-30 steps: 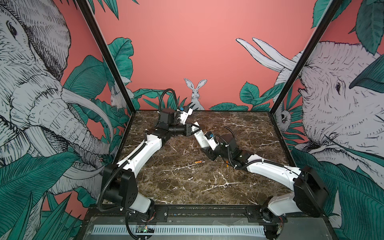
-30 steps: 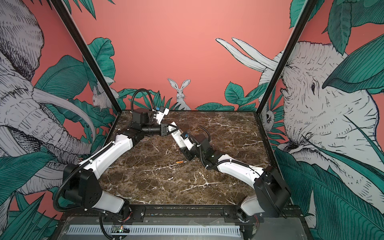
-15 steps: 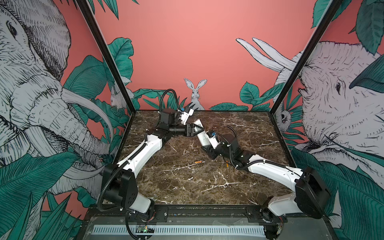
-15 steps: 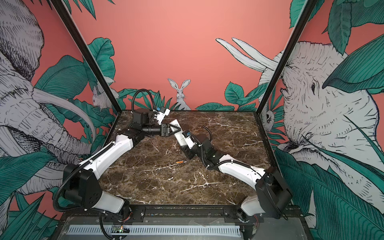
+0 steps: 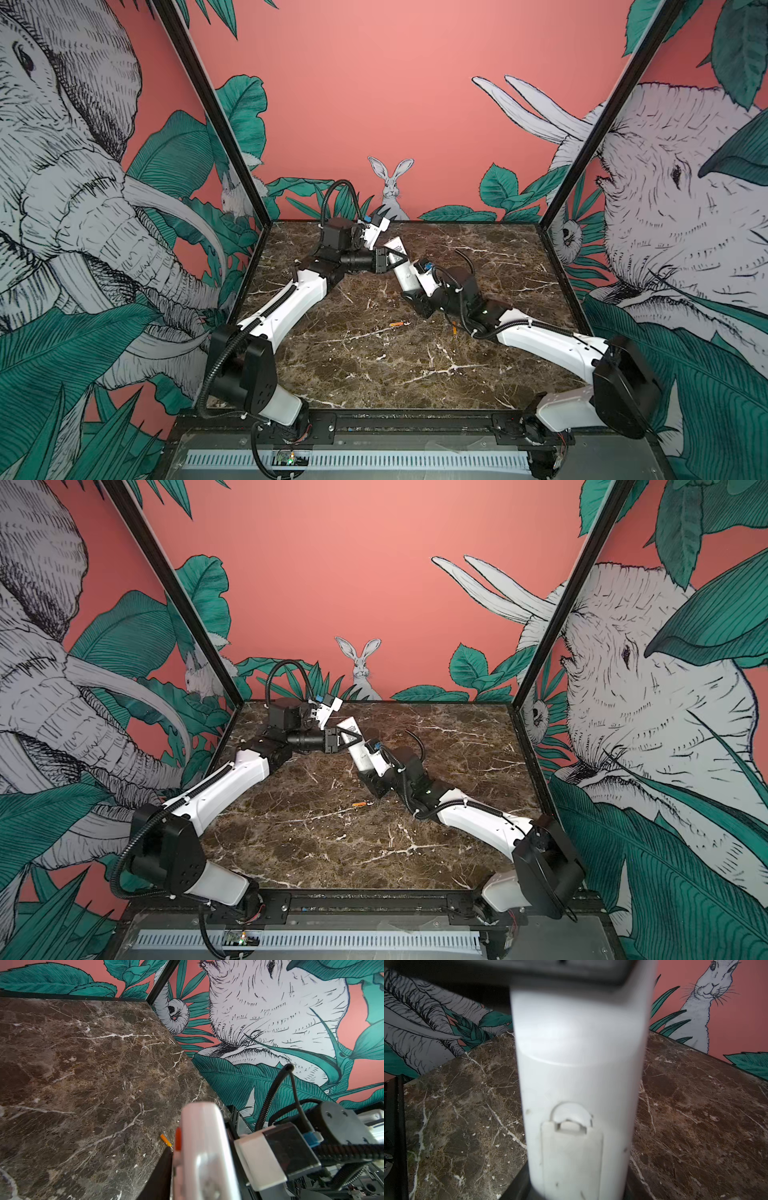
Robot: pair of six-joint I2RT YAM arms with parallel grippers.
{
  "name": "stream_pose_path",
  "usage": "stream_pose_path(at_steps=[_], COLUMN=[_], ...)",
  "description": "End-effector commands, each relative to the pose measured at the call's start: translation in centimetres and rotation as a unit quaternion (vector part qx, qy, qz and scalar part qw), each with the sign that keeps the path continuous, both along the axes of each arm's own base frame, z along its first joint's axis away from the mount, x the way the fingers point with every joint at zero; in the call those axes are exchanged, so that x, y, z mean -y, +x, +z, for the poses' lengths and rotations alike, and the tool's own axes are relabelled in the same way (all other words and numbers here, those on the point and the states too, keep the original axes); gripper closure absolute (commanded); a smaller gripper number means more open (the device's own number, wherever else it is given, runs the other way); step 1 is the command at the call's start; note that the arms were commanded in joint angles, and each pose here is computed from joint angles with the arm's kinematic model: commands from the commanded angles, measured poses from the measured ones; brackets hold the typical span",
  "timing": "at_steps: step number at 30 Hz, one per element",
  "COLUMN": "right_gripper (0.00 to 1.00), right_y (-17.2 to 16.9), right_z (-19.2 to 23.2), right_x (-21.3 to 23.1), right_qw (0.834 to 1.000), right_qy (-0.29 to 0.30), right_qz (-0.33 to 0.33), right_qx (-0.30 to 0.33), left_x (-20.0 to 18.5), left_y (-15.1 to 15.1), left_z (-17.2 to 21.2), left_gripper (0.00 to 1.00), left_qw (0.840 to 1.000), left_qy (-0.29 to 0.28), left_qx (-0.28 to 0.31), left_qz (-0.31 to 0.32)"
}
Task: Load the batteries into the remote control
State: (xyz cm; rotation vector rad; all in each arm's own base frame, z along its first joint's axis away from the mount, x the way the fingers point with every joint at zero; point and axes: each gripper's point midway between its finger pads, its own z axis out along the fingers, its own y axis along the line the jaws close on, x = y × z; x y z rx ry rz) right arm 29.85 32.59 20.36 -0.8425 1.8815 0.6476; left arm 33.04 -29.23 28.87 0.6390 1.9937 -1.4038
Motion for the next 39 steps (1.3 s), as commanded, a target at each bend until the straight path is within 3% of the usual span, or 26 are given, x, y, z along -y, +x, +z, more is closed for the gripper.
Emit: stream_pose_path(at_steps=[1,6,10,15,20,25,29,39], right_gripper=[0.58,0.47,0.18,0.03,0.01,0.01,0.01,0.01], right_y=[0.3,0.4,0.3,1.0,3.3,4.4,5.1,6.4], right_z=[4.2,3.2,2.1,0.7,-1.8,-4.8,-7.0,-8.7], right_x=[-0.6,-0.6,-0.1,1.4,3.3,2.5,1.1,-1.0], right_qw=[0.998,0.999,0.998,0.987,0.95,0.924,0.904,0.888], right_qy=[0.05,0.05,0.055,0.116,0.184,0.205,0.221,0.241], right_qz=[0.004,-0.001,-0.017,-0.07,-0.159,-0.181,-0.181,-0.172], right_qx=[0.039,0.022,-0.01,-0.084,-0.195,-0.267,-0.317,-0.353], left_x=[0.4,0.0,-0.6,-1.8,-2.8,-3.5,-5.2,-7.4], left_y=[-0.2,0.5,1.3,2.1,2.6,2.6,3.3,4.0], left_z=[0.5,-0.3,-1.2,-3.0,-6.3,-8.7,-9.9,-13.5], left_gripper=[0.78,0.88,0.9,0.9,0.9,0.89,0.89,0.88], left_qw=[1.0,1.0,0.999,0.995,0.991,0.985,0.972,0.958], left_qy=[-0.02,-0.014,-0.014,-0.018,-0.016,-0.043,-0.056,0.005], left_qx=[0.011,0.023,0.029,0.048,0.057,0.062,0.073,0.078], left_qz=[-0.009,0.014,0.038,0.081,0.122,0.153,0.215,0.275])
